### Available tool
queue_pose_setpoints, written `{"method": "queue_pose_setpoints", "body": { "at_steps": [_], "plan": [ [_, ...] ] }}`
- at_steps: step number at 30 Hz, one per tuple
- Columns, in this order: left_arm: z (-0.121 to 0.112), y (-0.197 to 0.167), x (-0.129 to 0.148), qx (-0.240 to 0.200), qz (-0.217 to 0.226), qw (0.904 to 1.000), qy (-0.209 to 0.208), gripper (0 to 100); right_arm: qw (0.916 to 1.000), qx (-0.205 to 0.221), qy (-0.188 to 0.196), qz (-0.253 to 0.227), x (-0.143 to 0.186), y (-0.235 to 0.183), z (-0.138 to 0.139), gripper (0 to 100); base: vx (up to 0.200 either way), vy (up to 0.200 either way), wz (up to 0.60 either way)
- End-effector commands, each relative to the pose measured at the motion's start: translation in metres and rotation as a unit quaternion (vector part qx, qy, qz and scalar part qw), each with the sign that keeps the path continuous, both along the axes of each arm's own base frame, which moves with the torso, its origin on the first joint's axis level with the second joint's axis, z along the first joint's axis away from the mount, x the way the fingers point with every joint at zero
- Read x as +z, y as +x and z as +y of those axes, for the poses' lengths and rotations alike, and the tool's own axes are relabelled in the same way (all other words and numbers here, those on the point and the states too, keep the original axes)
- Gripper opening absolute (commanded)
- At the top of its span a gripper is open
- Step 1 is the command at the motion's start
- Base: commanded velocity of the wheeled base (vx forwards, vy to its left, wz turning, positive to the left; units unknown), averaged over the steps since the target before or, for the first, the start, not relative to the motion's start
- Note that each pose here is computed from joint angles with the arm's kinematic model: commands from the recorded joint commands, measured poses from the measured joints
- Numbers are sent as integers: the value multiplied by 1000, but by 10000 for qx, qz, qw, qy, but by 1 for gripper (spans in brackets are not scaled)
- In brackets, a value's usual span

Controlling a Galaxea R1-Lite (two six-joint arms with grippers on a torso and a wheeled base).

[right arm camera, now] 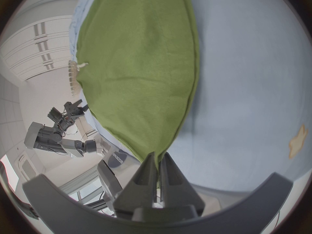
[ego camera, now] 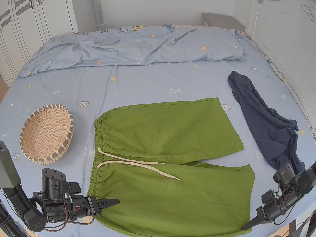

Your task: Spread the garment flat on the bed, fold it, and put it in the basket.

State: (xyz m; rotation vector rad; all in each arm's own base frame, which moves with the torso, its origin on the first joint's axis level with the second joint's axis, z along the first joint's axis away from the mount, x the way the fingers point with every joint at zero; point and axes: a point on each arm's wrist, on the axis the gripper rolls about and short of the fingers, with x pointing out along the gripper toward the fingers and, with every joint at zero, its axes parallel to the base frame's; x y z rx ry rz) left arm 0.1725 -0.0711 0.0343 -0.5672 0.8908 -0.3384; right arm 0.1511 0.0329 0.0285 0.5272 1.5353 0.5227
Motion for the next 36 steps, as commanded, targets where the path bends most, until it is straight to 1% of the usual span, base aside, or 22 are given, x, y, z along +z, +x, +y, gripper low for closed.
{"method": "queue_pose_setpoints", "body": {
  "at_steps": [1,6,15,16,27,28,29,30,32,33,34,35,36],
  "plan": [
    [2,-4,-2,18,93,9999,38,100,9999,18,-144,-44,12,-9,-2,0,0,0,0],
    [2,-4,-2,18,100,9999,40,100,9997,111,-176,132,17,-11,0,0,0,0,0],
    [2,-5,-2,10,100,9999,41,100,9994,243,-200,116,16,-11,2,0,0,0,0],
    [2,-5,-2,10,100,9999,41,100,9994,250,-201,124,16,-11,2,100,0,0,0],
    [2,-4,-2,10,93,9999,38,100,9997,155,-177,-7,19,-14,-1,100,0,0,0],
    [2,-4,-2,3,86,10000,35,100,9987,-191,-133,-449,31,-11,-11,100,0,0,0],
    [2,-4,-2,3,78,10000,33,100,9966,-335,-120,-749,39,-7,-15,100,0,0,0],
    [2,-4,-2,3,71,10000,30,100,9951,-397,-114,-896,43,-4,-16,100,0,0,0],
    [2,-4,-2,3,78,10000,33,100,9886,-545,-61,-1401,59,8,-20,100,0,0,0],
    [2,-4,-2,3,78,10000,33,100,9864,-583,-60,-1537,64,12,-21,100,0,0,0],
    [2,-4,-2,3,78,10000,33,100,9864,-583,-60,-1537,64,12,-21,100,0,0,0],
    [2,-4,-2,3,71,10000,30,100,9776,-656,-43,-1999,81,32,-24,100,0,0,0],
    [2,-4,-2,3,64,10000,27,100,9740,-690,-34,-2159,87,38,-25,100,0,0,0]
  ]
}}
